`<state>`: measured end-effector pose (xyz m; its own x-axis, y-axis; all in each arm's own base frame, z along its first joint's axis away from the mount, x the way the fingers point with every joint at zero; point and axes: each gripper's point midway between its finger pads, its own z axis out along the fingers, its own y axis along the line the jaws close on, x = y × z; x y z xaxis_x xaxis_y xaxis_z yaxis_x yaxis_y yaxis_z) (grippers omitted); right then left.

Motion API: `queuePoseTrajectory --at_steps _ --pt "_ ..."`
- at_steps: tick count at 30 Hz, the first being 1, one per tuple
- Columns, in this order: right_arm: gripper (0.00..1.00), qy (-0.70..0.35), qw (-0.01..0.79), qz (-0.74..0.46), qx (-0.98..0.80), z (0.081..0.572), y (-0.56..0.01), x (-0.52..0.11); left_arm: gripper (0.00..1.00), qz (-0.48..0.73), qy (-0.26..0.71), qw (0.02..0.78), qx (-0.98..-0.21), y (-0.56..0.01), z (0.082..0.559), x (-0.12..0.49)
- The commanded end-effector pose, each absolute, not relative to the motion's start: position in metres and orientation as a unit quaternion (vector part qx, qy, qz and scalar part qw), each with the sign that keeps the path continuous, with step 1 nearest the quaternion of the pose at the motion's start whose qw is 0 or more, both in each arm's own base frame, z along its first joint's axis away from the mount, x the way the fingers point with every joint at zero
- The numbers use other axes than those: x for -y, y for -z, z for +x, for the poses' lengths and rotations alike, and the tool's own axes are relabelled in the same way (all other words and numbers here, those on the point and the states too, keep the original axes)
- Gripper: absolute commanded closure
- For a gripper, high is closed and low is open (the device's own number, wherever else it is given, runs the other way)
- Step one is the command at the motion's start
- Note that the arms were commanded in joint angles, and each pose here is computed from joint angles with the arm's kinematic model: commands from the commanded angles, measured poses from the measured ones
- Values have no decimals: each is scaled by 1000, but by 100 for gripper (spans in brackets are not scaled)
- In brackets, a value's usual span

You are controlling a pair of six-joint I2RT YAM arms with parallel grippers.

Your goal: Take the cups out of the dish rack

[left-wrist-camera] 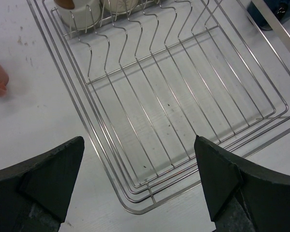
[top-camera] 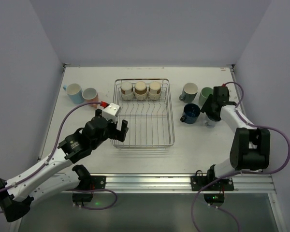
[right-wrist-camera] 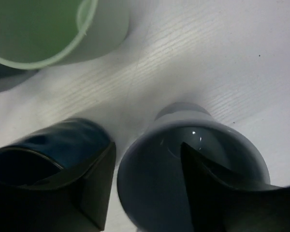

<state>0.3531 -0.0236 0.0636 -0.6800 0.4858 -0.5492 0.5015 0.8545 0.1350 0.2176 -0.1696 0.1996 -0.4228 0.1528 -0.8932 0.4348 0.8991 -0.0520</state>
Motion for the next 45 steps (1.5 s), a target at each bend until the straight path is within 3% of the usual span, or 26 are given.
queuePoseTrajectory --at_steps 1,9,13,19,24,28,37,45 --pt "34 -11 382 266 -885 370 -125 24 0 170 141 526 -822 -222 225 172" --pt "28 -89 493 264 -824 346 -188 6 0 141 169 521 -825 -240 247 204" --pt "28 -220 583 209 -754 330 -246 -37 0 94 171 553 -810 -258 294 233" --pt "31 -298 590 156 -734 306 -263 -79 3 79 149 538 -826 -239 385 265" --pt "32 -329 596 122 -722 289 -264 -95 12 135 211 535 -807 -241 418 320" --pt "32 -348 590 110 -720 285 -262 -103 12 143 185 533 -813 -226 456 342" --pt "32 -364 583 94 -720 282 -264 -110 8 145 132 521 -831 -187 503 359" --pt "32 -354 586 92 -723 282 -263 -108 4 127 92 520 -840 -160 513 348"
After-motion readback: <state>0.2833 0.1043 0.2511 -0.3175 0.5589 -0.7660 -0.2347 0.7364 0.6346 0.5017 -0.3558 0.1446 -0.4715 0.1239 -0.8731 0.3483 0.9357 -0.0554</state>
